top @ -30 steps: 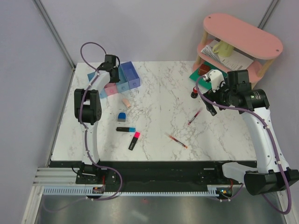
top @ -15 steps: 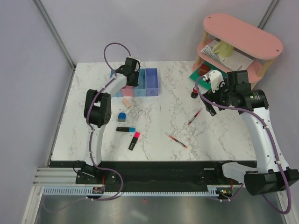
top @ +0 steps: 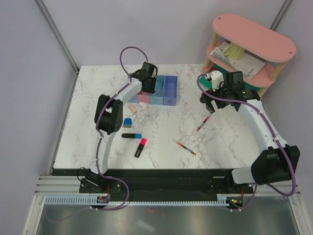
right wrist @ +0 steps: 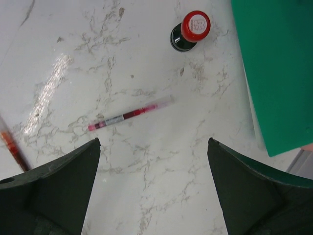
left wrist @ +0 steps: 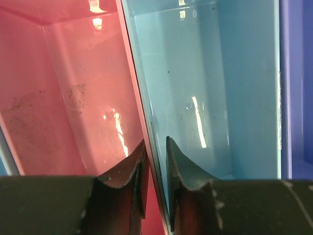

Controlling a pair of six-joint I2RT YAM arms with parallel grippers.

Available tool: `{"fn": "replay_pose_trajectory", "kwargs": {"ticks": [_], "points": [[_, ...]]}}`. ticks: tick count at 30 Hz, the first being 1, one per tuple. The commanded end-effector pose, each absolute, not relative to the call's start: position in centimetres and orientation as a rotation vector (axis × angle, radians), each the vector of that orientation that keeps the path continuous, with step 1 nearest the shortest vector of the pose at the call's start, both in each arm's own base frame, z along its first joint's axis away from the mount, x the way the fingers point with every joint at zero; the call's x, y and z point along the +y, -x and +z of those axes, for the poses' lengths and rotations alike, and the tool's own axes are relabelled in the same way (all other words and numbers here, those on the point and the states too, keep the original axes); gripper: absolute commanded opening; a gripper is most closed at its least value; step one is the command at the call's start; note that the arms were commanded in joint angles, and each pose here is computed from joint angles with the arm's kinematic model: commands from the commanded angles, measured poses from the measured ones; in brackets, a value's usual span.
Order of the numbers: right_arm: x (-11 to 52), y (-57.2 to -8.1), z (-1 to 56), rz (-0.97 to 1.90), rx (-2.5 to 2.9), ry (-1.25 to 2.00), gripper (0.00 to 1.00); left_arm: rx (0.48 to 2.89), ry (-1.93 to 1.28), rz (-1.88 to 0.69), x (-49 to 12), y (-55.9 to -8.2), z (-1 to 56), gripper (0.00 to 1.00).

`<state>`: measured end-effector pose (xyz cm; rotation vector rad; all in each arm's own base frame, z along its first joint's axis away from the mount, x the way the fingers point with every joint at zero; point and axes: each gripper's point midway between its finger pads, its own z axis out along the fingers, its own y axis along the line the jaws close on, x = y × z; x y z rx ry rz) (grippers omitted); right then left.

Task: Sort the stationery into containers
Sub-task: Move the storage box to the center of the board.

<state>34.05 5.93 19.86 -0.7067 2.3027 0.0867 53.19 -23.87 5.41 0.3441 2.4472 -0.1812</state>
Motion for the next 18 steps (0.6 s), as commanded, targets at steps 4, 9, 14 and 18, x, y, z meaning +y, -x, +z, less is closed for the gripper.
{"fn": "replay_pose_trajectory", "kwargs": {"ticks": [4,9,14,18], "points": [[7.2,-43.0,18.6,0.11,2.245,0.527,0.98,2.54,-0.261,-0.252,-25.6,-50.2,4.8,0.24],[7.6,-46.4,17.6,0.108,2.235,0.492,0.98,2.594,-0.244,-0.269,-26.8,-48.3,3.8,0.22],[7.6,-48.8,17.0,0.088,2.212,0.461,0.98,2.61,-0.209,-0.297,-28.3,-47.4,4.0,0.2],[7.5,-50.0,16.4,0.078,2.201,0.436,0.98,2.616,-0.202,-0.303,-29.6,-46.3,4.3,0.19]]}}
